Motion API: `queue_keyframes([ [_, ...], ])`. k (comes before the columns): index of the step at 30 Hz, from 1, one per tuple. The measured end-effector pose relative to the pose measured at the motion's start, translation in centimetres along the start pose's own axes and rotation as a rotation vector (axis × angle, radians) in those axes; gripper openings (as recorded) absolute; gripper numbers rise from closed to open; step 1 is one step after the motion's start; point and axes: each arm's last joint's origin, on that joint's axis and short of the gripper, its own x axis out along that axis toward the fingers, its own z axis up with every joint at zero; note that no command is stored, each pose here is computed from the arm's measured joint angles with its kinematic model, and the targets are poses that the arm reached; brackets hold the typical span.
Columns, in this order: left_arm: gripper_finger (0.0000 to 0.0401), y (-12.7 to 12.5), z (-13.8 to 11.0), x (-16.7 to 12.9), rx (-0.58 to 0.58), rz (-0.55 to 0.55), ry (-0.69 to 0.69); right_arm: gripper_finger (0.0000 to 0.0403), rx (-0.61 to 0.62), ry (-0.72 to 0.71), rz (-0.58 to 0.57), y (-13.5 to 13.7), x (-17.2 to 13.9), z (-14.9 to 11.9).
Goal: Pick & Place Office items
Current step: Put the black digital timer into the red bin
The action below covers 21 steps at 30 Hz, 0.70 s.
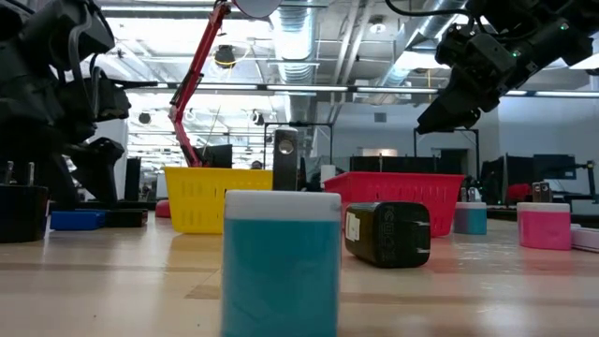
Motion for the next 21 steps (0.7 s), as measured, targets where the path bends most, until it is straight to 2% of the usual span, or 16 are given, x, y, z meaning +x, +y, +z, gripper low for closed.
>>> queue_keyframes([
  [10, 0.0347, -0.04, -0.05, 0.76, 0.004, 0.038, 0.035, 0.0168, 0.0, 0.0, 0.0, 0.0, 0.0, 0.0],
  [13, 0.0347, -0.04, -0.11, 0.79, -0.03, 0.039, 0.043, 0.0168, 0.0, 0.0, 0.0, 0.0, 0.0, 0.0],
  [21, 0.0347, -0.41, -0.36, 0.8, -0.058, -0.096, 0.096, 0.0168, 0.0, 0.001, 0.0, 0.0, 0.0, -0.01],
])
